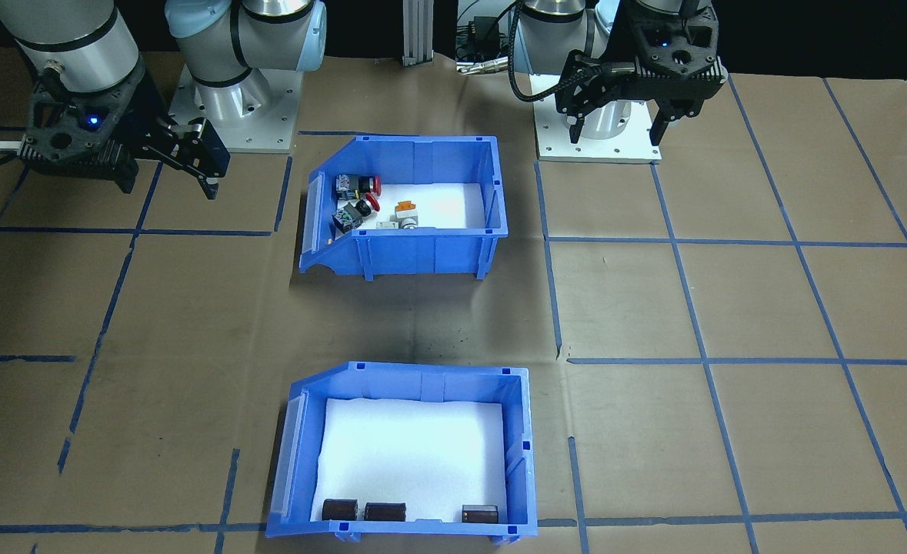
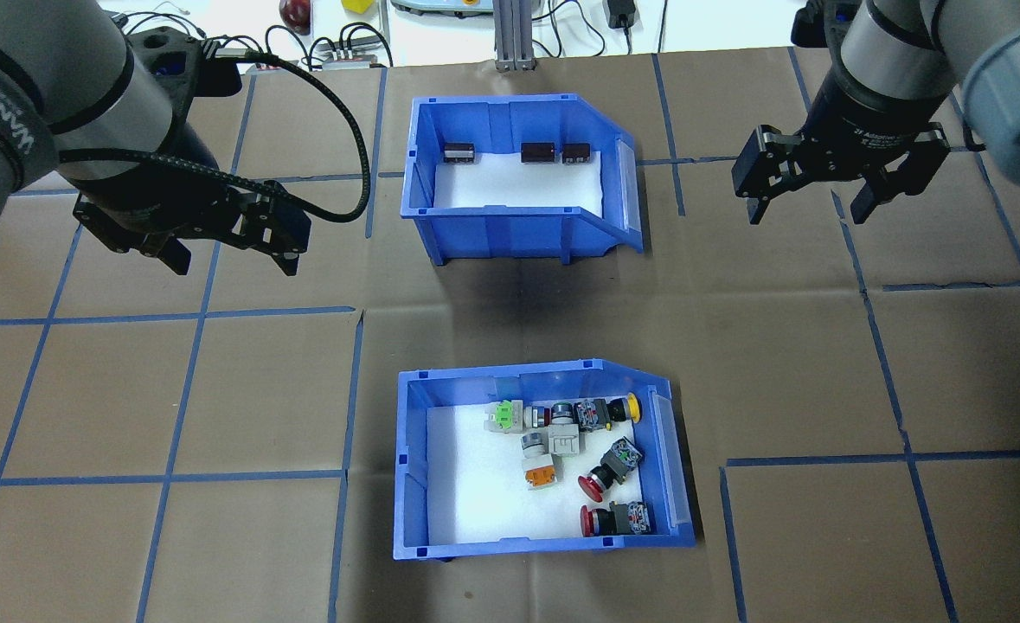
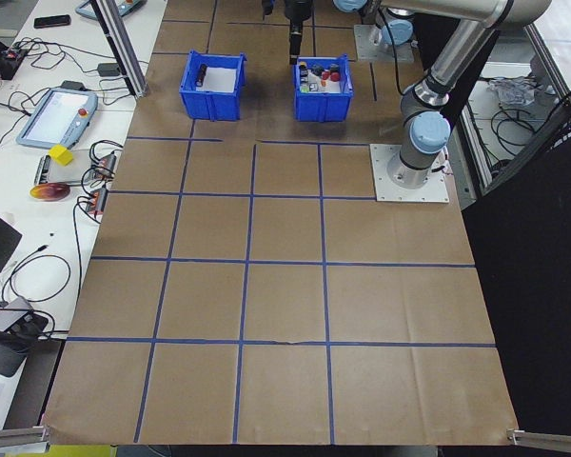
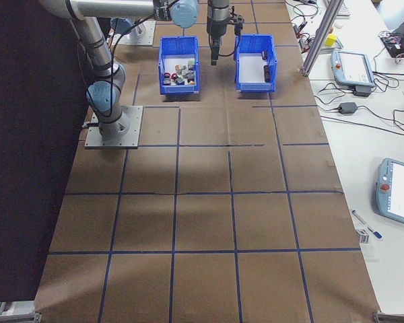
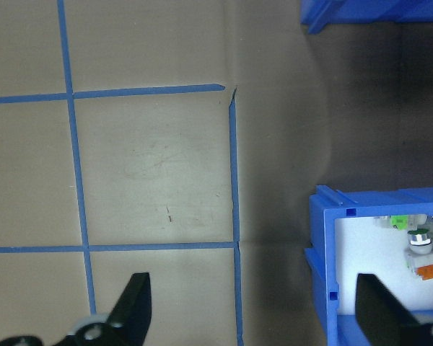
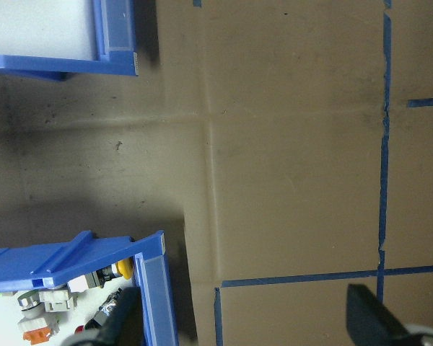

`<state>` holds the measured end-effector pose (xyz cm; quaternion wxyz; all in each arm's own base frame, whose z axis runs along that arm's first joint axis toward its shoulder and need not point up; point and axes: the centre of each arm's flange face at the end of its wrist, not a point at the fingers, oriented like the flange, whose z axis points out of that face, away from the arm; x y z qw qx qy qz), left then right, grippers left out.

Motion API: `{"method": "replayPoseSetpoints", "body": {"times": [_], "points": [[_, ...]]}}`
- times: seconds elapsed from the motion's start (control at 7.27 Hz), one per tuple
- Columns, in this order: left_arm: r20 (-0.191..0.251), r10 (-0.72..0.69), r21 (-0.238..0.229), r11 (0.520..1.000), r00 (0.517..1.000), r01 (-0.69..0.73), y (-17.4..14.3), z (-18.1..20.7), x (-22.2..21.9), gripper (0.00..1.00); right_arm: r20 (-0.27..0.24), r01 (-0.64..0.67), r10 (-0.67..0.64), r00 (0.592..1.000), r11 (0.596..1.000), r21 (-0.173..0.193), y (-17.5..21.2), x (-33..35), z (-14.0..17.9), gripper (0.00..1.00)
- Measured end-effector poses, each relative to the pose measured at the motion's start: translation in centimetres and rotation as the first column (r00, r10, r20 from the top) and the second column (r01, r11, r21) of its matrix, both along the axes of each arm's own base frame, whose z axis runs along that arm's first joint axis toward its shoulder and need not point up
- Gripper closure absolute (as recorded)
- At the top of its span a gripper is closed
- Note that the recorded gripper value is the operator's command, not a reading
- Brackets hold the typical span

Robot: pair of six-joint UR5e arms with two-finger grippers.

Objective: Place button box in front

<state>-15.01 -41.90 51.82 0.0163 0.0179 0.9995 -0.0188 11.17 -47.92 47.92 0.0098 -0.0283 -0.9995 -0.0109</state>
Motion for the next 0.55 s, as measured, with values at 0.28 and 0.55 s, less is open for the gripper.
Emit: {"method": "replayPoseSetpoints", "body": {"times": [0.28, 0.55], "points": [[-0.001, 0.004, 0.003, 1.0, 1.0, -0.004, 0.03, -0.02, 0.01, 0.01, -0.001, -0.052, 0.052, 0.999, 0.999, -0.009, 0.18, 0.05, 0.24, 0.0], [-0.004, 0.012, 0.0, 1.0, 1.0, -0.012, 0.02, -0.01, -0.01, 0.01, 0.0, -0.209, 0.209, 0.978, 0.978, -0.029, -0.57, 0.18, 0.28, 0.0]]}}
